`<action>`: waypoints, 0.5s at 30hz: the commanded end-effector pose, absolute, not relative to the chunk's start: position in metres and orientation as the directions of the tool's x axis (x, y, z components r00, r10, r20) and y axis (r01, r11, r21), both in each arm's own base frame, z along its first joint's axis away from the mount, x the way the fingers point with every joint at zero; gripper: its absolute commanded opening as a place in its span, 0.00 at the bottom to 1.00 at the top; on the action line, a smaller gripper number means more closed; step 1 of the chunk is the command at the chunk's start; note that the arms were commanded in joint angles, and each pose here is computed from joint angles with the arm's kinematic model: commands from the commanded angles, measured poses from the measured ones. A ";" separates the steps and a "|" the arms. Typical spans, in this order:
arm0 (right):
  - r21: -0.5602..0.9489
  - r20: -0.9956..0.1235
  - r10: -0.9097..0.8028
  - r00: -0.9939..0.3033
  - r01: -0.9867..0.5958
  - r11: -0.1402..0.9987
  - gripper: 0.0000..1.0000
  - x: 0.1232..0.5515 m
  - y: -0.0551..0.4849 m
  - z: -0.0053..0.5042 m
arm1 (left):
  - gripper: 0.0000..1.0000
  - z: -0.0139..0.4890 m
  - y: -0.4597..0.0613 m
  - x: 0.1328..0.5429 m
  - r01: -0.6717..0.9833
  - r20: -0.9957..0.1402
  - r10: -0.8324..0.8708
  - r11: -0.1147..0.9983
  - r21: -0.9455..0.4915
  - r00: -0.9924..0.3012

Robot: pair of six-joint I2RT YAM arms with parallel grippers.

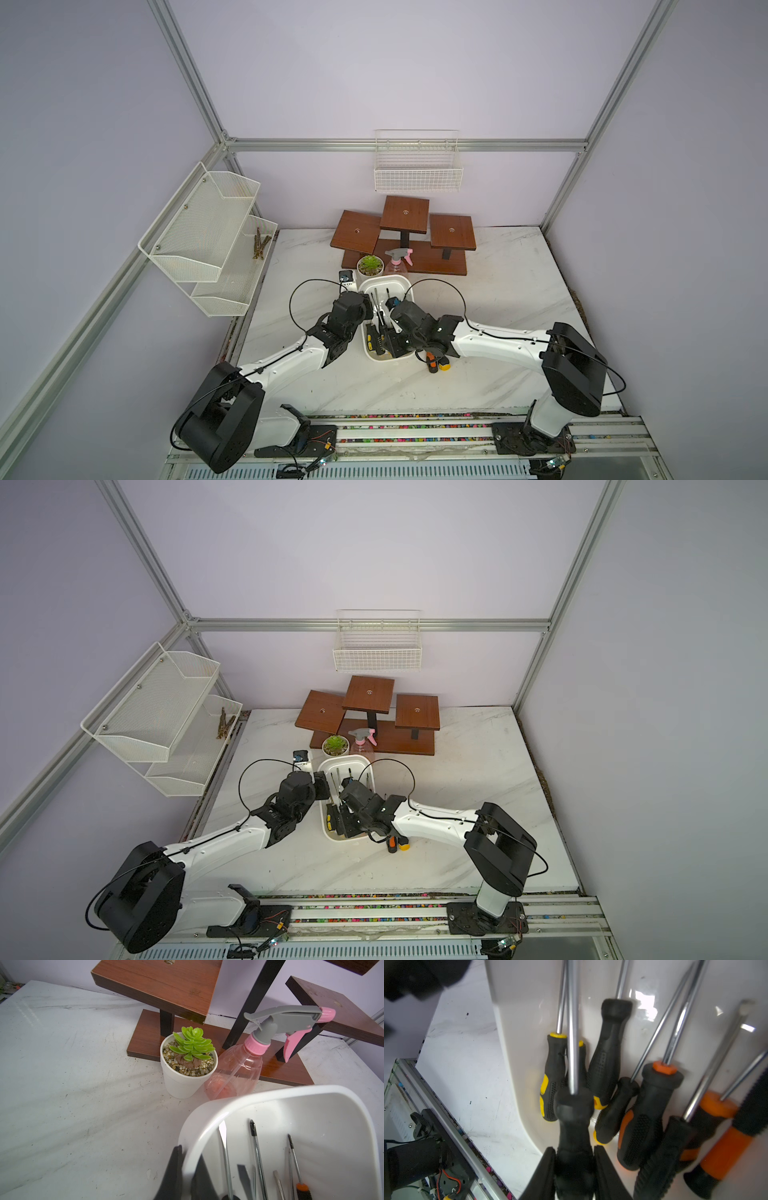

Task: Take out the screwdriver from the storage box
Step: Pick up the screwdriver from the storage box.

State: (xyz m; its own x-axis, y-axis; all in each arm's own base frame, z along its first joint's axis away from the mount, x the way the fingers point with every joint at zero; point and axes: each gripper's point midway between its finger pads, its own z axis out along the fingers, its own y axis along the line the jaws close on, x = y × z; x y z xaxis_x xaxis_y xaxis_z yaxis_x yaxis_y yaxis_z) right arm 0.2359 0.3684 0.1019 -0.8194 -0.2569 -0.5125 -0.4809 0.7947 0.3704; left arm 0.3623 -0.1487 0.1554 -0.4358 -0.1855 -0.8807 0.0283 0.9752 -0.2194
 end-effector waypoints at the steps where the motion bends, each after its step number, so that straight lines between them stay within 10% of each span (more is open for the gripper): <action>1: 0.380 -0.561 -0.195 -0.805 -0.459 0.803 0.00 0.239 0.356 0.127 | 0.00 0.160 -0.155 0.364 0.047 -0.883 -0.191 0.971 -0.233 -0.428; 15: 0.311 -0.620 -0.111 -0.777 -0.373 0.874 0.00 0.231 0.282 0.157 | 0.00 0.160 -0.155 0.362 0.050 -0.885 -0.193 0.971 -0.236 -0.424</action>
